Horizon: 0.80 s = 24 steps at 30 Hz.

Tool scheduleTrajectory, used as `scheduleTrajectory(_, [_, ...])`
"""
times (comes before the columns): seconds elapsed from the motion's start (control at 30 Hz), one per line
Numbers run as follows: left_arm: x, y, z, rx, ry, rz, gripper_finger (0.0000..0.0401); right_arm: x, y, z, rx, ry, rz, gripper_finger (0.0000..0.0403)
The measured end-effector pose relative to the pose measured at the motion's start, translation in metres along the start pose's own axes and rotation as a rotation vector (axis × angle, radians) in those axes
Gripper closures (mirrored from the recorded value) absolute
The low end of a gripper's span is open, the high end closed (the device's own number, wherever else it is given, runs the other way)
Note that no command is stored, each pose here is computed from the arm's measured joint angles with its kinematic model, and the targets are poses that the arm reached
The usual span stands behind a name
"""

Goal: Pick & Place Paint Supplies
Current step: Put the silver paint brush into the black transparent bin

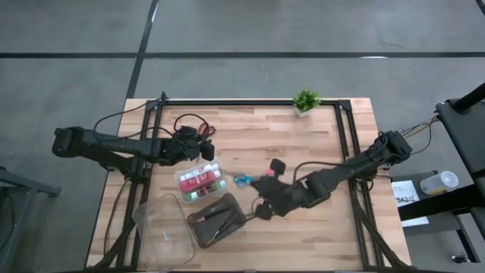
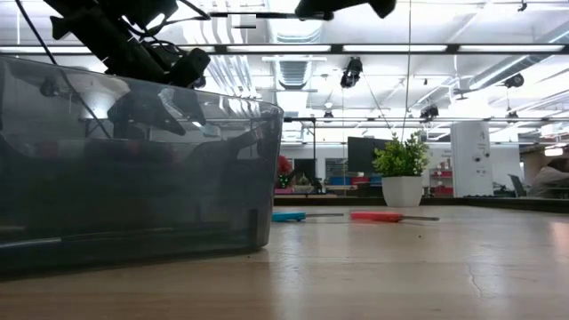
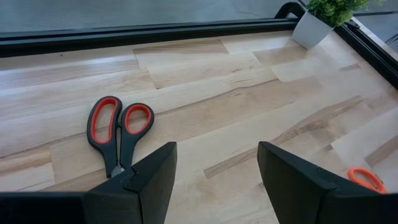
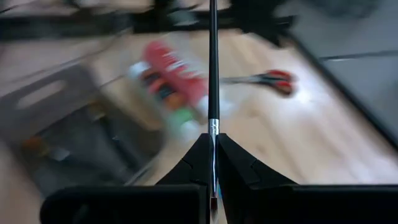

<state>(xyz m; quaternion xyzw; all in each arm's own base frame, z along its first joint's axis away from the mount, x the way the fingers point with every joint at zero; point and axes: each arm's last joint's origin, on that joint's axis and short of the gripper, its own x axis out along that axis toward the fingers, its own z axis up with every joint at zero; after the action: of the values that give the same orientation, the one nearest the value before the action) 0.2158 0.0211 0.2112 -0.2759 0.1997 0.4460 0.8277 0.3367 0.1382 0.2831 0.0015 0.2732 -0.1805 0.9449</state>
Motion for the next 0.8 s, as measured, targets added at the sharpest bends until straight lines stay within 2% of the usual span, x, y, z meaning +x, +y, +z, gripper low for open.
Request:
scheduleTrajectory(0.13, [0.0000,0.0000,0.0000,0.000,0.000,0.000,0.0169,-0.0009,0.0040,-0.0013,-0.056,0.055,0.144,0.0394])
scheduleTrajectory(0.27, [0.0000,0.0000,0.0000,0.000,0.000,0.000,0.0169,-0.0018,0.0060,-0.0018,-0.128,0.065,0.201,0.0394])
scheduleTrajectory(0.43, [0.0000,0.0000,0.0000,0.000,0.000,0.000,0.0169,-0.0025,0.0085,-0.0027,-0.277,0.076,0.303,0.0394])
scheduleTrajectory(0.67, [0.0000,0.0000,0.0000,0.000,0.000,0.000,0.0169,-0.0016,0.0091,-0.0042,-0.256,0.095,0.333,0.0394])
scheduleTrajectory(0.8, [0.0000,0.0000,0.0000,0.000,0.000,0.000,0.0169,-0.0018,0.0096,-0.0055,-0.383,0.087,0.361,0.0394])
